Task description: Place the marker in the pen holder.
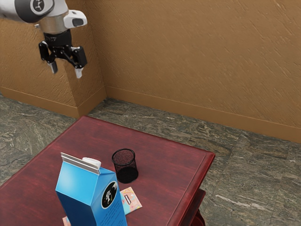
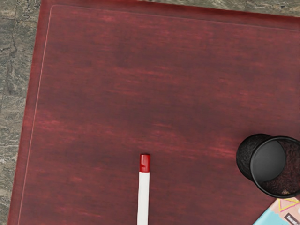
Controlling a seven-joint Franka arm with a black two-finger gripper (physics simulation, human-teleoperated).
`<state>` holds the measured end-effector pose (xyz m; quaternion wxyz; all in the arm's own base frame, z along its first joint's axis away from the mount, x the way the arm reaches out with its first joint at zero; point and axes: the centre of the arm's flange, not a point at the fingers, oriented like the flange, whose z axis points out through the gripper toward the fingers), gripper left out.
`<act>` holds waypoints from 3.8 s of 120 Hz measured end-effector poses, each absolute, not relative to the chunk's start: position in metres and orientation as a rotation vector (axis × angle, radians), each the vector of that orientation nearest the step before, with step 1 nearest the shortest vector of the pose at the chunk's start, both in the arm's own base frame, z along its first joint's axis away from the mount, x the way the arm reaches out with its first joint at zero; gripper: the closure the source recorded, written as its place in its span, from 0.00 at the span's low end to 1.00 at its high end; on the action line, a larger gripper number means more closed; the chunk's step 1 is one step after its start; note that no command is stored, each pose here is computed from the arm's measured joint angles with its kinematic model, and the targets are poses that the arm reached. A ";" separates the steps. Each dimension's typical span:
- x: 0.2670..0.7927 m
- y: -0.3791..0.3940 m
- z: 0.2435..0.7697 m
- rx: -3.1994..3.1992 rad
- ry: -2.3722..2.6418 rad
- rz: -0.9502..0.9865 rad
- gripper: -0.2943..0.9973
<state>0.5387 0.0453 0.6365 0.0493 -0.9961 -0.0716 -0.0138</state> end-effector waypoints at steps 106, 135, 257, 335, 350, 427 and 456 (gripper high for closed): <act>0.536 0.057 0.348 -3.000 -0.203 0.389 0.23; 0.543 0.103 0.296 -3.017 -0.314 0.398 0.23; 0.506 0.117 0.237 -3.080 -0.317 0.411 0.24; 0.513 0.117 0.244 -3.069 -0.268 0.336 0.81; 0.518 0.118 0.258 -3.053 -0.247 0.274 0.83; 0.519 0.071 0.405 -2.993 -0.156 -0.567 0.84; 0.475 -0.004 0.439 -2.984 -0.044 -0.795 0.84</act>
